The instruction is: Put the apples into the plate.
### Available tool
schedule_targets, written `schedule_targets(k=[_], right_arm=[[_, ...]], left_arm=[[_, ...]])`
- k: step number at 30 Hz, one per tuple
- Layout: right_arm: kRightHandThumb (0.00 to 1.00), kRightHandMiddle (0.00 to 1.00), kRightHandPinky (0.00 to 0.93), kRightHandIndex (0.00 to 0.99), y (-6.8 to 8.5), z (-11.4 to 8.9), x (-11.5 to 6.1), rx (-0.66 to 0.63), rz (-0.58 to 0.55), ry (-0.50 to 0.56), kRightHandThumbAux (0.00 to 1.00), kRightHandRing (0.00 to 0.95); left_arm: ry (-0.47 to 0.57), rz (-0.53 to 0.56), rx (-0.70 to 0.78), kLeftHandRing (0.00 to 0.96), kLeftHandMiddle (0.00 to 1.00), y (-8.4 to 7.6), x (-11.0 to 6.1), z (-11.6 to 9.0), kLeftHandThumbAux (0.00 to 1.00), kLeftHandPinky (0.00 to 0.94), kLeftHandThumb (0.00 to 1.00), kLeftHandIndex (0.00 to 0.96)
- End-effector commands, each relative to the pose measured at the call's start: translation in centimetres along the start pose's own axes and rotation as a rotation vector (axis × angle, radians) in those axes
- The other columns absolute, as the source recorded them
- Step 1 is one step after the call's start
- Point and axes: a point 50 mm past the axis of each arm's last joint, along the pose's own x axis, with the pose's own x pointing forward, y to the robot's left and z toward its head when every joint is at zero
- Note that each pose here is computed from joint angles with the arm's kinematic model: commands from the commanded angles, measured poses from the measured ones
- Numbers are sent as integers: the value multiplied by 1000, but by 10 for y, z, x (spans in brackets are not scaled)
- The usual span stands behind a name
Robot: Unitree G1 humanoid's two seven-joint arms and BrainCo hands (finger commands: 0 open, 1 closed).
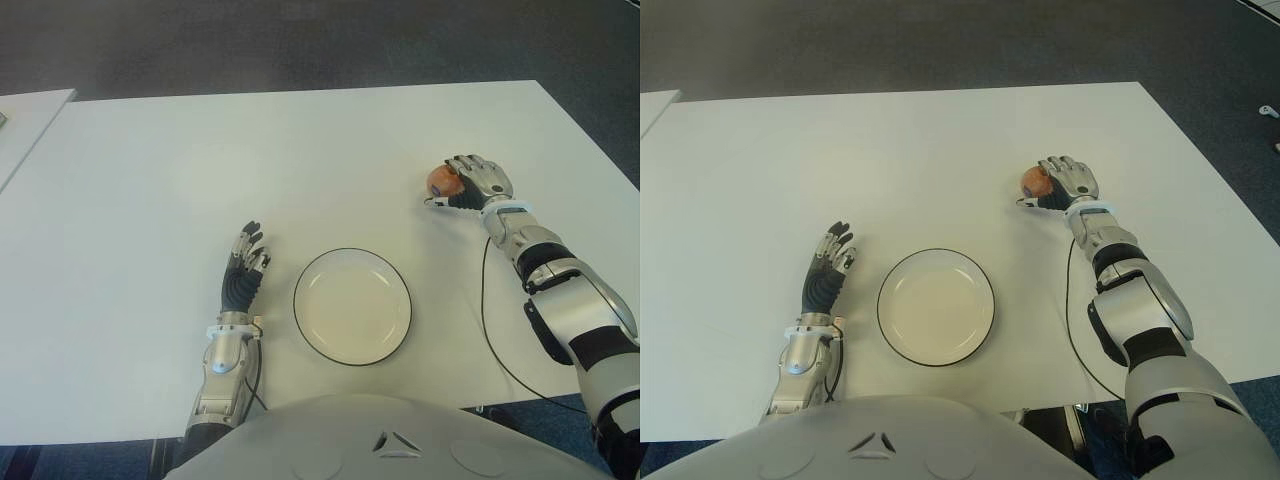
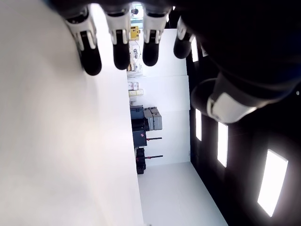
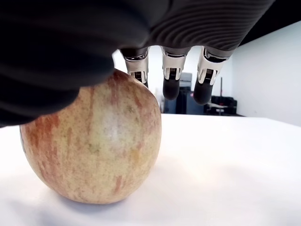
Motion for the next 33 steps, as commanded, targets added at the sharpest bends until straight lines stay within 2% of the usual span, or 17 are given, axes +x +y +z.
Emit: schedule_targets(k=[1, 4, 15, 24, 33], right_arm=[[273, 2, 55, 0, 9, 2, -2, 18, 45, 16, 321, 1], [278, 5, 61, 0, 12, 9, -2, 36, 42, 5, 330, 4], [315, 26, 73, 12, 14, 7, -4, 87, 47, 31, 363, 22], [379, 52, 76, 21, 17, 19, -2, 120, 40, 28, 395, 40], [386, 64, 89, 36, 19, 25, -2, 144, 30, 7, 415, 54]], left_arm=[[225, -5, 22, 114, 94, 4, -26, -37, 545, 191, 71, 47], [221, -3, 23, 120, 97, 4, -26, -36, 549, 202, 71, 52], [231, -1, 19, 131, 107, 5, -27, -37, 539, 205, 72, 60], [237, 2, 18, 130, 110, 5, -27, -37, 552, 198, 75, 66], [238, -1, 20, 124, 104, 3, -29, -38, 542, 198, 68, 64]])
